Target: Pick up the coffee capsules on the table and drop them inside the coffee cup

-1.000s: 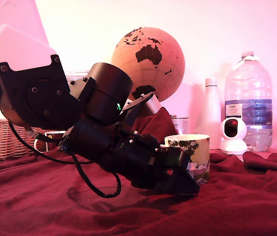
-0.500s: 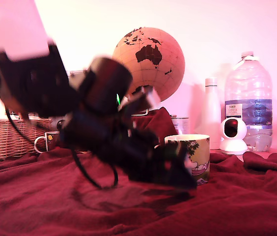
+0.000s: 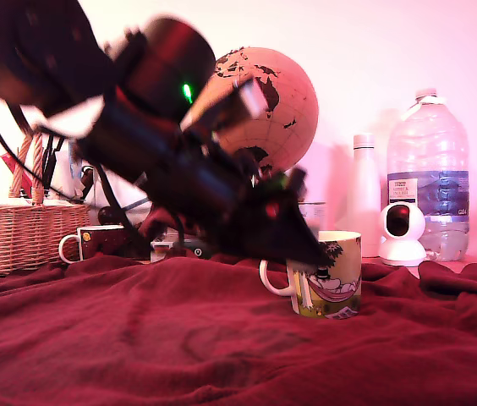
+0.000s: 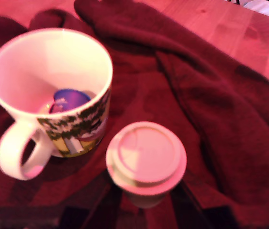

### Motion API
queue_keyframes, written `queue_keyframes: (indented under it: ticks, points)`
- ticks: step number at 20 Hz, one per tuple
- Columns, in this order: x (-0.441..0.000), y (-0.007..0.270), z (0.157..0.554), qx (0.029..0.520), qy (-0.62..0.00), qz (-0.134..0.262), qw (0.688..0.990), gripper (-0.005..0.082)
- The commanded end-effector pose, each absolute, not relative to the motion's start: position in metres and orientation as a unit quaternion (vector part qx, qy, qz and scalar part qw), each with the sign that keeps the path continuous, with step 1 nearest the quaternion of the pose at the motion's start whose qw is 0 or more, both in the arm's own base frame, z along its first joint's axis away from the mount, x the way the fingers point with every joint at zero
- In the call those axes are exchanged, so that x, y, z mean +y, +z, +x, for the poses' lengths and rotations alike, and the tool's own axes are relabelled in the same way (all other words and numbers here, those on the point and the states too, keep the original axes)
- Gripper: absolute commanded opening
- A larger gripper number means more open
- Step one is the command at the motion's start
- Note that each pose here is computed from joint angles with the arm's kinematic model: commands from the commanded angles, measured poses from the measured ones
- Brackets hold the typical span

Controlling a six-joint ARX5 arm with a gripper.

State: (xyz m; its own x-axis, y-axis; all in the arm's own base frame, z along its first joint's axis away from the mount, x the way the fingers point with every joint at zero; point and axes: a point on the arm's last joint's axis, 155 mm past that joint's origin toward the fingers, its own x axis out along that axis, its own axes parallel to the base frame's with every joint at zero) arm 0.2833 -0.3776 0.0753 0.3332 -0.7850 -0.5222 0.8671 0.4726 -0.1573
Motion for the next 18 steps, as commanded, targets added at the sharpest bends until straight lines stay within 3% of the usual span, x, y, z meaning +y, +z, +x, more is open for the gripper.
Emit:
queue_keyframes:
  ticks: [1,5,13,18]
  points:
    - [-0.378,0.091,0.281,0.254,-0.515,0.083,0.814,0.0208]
    - [-0.372,0.11,0.288,0.237,-0.5,0.083,0.829,0.0208]
    - [-0.359,0.111,0.305,0.236,-0.474,0.081,0.844,0.0208]
    - [-0.359,0.128,0.32,0.202,-0.47,0.069,0.857,0.0208]
